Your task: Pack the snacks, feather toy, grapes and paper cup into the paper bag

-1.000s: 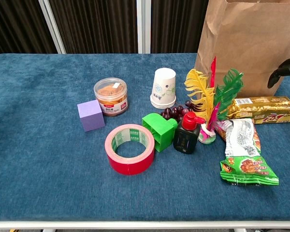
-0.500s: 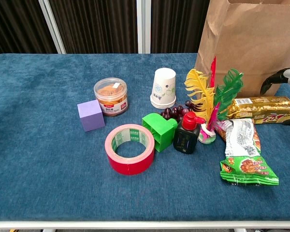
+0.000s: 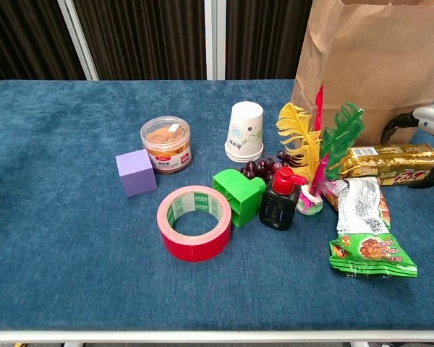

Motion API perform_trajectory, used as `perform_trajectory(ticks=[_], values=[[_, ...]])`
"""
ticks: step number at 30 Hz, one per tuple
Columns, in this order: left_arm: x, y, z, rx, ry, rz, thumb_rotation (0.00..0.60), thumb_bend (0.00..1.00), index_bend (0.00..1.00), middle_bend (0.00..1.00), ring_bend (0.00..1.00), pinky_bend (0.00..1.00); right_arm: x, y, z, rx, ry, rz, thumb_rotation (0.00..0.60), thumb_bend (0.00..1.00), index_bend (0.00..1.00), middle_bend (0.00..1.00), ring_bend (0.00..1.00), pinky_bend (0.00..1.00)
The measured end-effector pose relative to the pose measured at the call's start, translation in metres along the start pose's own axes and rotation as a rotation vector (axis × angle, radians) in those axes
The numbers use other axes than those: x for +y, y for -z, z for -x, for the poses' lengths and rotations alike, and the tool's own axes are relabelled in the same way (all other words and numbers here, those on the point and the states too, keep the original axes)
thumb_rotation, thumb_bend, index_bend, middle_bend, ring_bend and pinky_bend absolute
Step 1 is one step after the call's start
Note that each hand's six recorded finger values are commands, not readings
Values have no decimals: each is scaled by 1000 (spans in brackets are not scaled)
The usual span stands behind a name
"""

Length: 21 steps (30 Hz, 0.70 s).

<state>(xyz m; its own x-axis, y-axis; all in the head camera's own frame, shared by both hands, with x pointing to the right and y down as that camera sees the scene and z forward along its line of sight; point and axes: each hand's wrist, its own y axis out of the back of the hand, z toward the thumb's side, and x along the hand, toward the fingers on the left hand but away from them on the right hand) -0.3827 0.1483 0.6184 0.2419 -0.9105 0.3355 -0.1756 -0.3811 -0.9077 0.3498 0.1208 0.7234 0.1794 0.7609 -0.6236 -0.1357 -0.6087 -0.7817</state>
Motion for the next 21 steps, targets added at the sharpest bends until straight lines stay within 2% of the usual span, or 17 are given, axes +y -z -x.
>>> perform_trajectory(ticks=[8, 21], values=[[-1, 3, 1, 3, 5, 3, 600, 147, 161, 136, 52, 183, -8, -5, 3, -12, -12, 12, 600, 0, 299, 202, 43, 134], [-1, 3, 1, -2, 4, 3, 600, 147, 161, 136, 52, 182, -2, -3, 0, -39, 56, 87, 600, 0, 293, 190, 42, 135]])
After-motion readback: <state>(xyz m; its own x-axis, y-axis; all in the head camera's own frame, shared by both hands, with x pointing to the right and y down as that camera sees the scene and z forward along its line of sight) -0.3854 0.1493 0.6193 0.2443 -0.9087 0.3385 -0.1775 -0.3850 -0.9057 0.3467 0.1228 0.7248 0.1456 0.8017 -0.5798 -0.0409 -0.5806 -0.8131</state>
